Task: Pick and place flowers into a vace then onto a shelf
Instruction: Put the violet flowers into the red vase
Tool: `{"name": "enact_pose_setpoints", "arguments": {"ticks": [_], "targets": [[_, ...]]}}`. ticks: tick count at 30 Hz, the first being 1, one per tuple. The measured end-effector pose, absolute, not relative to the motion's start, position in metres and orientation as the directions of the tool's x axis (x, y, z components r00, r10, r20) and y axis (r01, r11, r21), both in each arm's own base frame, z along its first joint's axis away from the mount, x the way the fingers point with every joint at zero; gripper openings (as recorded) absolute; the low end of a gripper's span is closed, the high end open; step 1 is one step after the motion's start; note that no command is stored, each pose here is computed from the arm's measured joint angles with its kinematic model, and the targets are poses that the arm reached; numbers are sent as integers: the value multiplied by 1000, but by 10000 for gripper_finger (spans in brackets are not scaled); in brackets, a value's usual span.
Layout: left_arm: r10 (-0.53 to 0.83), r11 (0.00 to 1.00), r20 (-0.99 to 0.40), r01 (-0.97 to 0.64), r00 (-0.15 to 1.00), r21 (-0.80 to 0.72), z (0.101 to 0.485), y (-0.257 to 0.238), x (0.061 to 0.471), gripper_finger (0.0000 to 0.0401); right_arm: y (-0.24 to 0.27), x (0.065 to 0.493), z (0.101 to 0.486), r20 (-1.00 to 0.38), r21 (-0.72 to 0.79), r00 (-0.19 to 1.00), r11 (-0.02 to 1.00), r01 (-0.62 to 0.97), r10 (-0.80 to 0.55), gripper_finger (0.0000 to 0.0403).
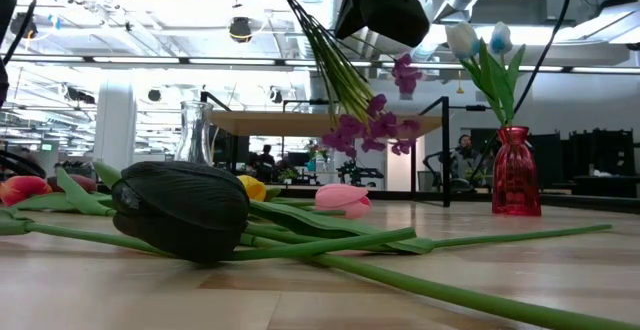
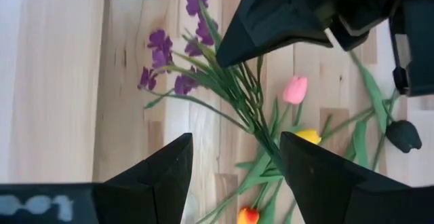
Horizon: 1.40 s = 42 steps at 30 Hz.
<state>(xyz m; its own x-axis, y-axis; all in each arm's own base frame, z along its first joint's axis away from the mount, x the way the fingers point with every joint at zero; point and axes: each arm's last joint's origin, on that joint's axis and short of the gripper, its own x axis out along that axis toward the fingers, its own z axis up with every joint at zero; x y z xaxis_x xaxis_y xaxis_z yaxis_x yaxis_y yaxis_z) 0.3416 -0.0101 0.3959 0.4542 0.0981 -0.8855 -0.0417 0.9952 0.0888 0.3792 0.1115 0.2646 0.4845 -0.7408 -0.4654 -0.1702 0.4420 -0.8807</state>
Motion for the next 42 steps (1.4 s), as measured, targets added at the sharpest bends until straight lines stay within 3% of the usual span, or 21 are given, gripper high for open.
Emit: {"name": "enact_pose_setpoints", "arguments": {"ticks": [17, 27, 34, 38, 42], "targets": [[6, 999, -918, -34, 397, -8, 389, -13, 340, 212, 111, 379, 264, -465, -881, 481, 439, -175, -743, 0], [-5, 1000, -971, -16, 241, -9, 351, -15, 360, 212, 112, 378, 264, -460, -884, 483, 435, -171, -745, 0], [7, 1000, -977, 9, 212, 9, 345, -14, 363, 211, 112, 378, 264, -459, -884, 482, 434, -171, -746, 0], [32, 999, -981, 8, 193, 34, 346, -13, 360, 182, 112, 378, 264, -460, -884, 482, 434, -171, -746, 0], [34, 999, -983, 31, 182, 40, 345, -13, 359, 125, 112, 378, 264, -460, -884, 482, 434, -171, -746, 0]]}}
